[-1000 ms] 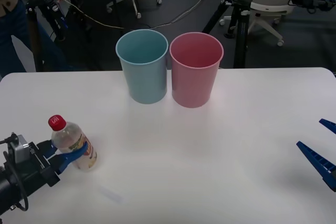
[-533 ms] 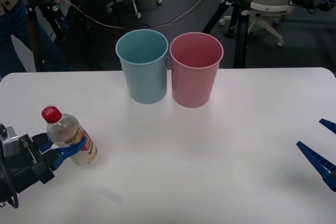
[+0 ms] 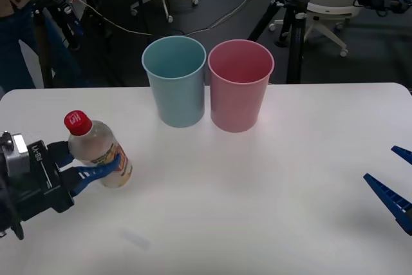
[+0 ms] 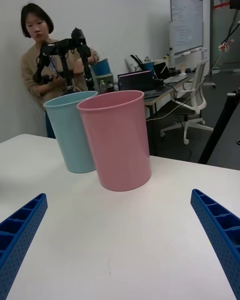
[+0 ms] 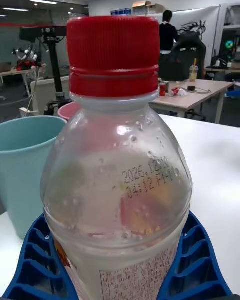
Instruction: Grasp the object on the table and drop it into the matching bin: aluminum can to the light blue bin, PET bottle to the pink bin.
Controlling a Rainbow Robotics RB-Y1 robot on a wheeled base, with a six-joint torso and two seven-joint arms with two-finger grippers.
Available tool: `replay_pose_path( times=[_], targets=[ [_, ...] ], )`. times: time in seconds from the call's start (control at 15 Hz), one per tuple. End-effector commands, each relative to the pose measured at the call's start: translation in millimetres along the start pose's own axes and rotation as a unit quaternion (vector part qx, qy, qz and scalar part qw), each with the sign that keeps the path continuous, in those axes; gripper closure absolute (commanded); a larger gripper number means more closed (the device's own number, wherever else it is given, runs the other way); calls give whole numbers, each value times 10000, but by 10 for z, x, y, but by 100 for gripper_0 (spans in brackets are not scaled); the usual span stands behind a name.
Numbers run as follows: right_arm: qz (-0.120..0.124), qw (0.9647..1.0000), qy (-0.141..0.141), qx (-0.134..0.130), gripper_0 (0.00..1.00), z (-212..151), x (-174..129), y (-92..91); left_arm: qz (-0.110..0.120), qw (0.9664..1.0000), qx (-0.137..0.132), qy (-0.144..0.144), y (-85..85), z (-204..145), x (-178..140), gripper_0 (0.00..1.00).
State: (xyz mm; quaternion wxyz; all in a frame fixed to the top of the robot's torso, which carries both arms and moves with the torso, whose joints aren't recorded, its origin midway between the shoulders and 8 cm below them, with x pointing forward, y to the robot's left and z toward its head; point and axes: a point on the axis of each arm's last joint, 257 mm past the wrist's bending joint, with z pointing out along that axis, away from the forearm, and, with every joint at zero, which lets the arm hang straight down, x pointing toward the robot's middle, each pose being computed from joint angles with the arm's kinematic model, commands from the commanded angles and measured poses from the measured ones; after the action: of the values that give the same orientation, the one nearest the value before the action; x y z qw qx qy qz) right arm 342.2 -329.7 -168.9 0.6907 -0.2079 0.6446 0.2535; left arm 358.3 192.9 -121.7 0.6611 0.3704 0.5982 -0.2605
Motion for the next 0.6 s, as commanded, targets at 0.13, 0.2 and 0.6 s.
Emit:
replay_pose_path(
  times=[0.13, 0.2, 0.6],
  targets=[
    [0, 10000, 0, 0, 0, 0, 0, 0, -72, 9997, 237, 83, -81, 302, -268, 99],
    [0, 10000, 0, 0, 0, 0, 0, 0, -126, 9994, 332, 33, -93, 416, -357, 100],
    [0, 10000, 0, 0, 0, 0, 0, 0, -134, 9971, 663, -339, -154, 1124, -879, 99]
  ],
)
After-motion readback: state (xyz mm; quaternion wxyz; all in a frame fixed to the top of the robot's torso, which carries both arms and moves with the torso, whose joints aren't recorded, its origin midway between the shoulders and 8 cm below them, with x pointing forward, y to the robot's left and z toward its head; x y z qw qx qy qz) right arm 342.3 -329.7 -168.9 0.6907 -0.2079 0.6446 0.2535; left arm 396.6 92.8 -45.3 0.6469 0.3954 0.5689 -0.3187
